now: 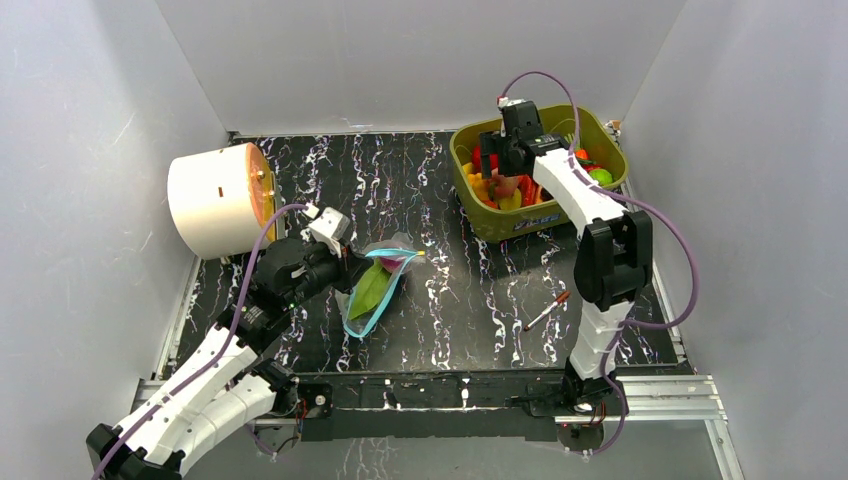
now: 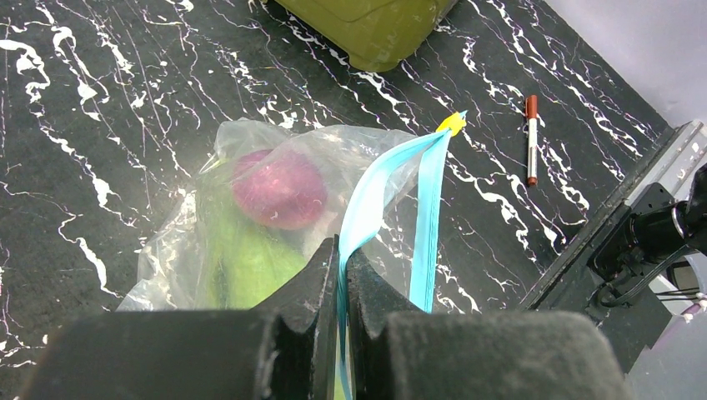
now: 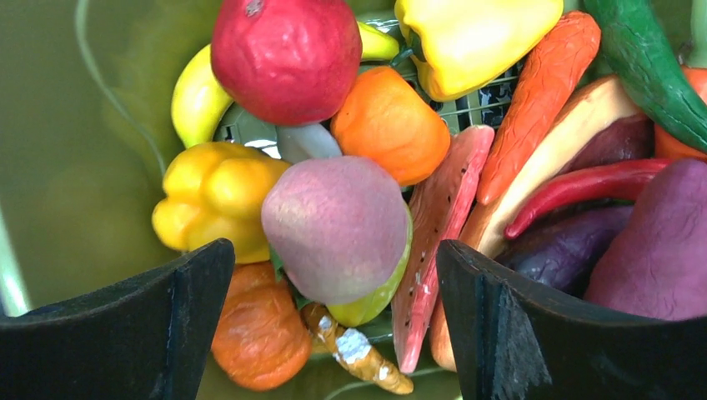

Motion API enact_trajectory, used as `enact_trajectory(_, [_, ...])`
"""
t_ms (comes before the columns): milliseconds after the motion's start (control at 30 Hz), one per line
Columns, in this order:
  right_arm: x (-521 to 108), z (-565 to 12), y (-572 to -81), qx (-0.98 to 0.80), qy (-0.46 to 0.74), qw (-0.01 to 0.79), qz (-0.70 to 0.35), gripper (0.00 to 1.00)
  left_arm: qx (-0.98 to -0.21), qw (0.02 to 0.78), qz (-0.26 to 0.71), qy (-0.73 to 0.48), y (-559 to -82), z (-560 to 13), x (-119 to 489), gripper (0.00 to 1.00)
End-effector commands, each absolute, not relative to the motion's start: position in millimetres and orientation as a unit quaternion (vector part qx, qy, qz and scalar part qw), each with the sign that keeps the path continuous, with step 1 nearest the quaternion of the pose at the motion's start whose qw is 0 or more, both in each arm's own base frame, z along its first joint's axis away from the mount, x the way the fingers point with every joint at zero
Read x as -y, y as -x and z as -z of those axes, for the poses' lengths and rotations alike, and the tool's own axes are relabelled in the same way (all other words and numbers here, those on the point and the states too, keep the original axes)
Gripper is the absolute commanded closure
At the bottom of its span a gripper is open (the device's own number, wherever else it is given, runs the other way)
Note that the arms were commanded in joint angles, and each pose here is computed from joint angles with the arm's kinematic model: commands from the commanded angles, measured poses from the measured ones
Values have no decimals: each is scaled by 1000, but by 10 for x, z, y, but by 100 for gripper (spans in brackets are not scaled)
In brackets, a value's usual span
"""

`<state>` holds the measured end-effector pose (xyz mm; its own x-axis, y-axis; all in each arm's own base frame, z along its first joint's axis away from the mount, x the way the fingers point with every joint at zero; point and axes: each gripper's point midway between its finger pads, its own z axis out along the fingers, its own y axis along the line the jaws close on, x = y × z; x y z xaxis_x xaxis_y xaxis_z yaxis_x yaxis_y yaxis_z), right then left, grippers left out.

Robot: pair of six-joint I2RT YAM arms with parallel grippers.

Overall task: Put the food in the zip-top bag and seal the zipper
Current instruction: Pick up the fake fruit from the bin.

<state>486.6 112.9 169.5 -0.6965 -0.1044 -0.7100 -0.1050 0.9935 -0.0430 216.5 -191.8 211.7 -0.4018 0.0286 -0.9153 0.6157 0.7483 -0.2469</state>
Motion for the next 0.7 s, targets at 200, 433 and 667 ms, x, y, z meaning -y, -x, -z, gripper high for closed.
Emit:
enact_trajectory(200, [-1129, -1571, -5106, -921, 82, 381, -1, 11, -768, 530, 294, -209, -2182, -2268, 1919, 100])
enact_trajectory(433, [-1178, -1474, -5085, -925, 90, 368, -21, 20, -770, 525, 294, -212, -2185, -2249, 1934, 100])
enact_trajectory(667, [-1200, -1586, -5055, -921, 87, 379, -32, 36, -770, 525, 294, -212, -2185, -2239, 1932, 100])
